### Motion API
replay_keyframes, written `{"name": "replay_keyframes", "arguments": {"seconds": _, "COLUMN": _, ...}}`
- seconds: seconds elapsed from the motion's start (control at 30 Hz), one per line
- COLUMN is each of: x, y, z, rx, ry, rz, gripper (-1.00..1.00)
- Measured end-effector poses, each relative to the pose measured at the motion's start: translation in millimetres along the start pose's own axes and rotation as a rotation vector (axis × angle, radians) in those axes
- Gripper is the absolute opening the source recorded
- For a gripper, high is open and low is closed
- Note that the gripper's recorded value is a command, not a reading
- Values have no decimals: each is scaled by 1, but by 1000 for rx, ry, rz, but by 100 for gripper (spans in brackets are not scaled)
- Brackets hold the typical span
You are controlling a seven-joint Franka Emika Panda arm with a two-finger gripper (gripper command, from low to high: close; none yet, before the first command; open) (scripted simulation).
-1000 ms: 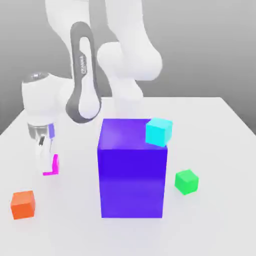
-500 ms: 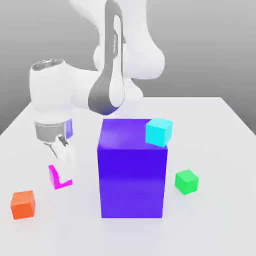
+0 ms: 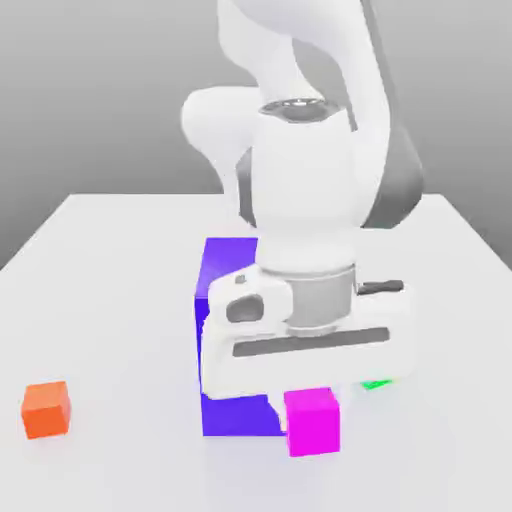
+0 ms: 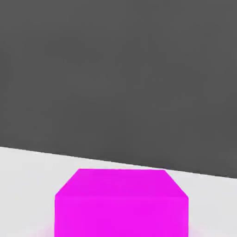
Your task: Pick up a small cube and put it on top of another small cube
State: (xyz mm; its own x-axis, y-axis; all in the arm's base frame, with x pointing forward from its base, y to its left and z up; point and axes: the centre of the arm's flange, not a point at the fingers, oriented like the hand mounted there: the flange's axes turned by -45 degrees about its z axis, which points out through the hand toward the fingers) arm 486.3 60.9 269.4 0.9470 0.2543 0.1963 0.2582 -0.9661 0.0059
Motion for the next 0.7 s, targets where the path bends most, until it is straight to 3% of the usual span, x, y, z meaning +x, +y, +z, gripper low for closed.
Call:
{"name": "replay_keyframes", "arguments": {"seconds": 0.37, "x": -47, "y": -75, "z": -7, "rx": -19, "ry": -75, "rz": -693, "gripper": -100}}
{"name": "replay_keyframes", "arguments": {"seconds": 0.7, "x": -99, "y": -125, "z": -16, "rx": 27, "ry": -117, "rz": -1294, "gripper": -100}}
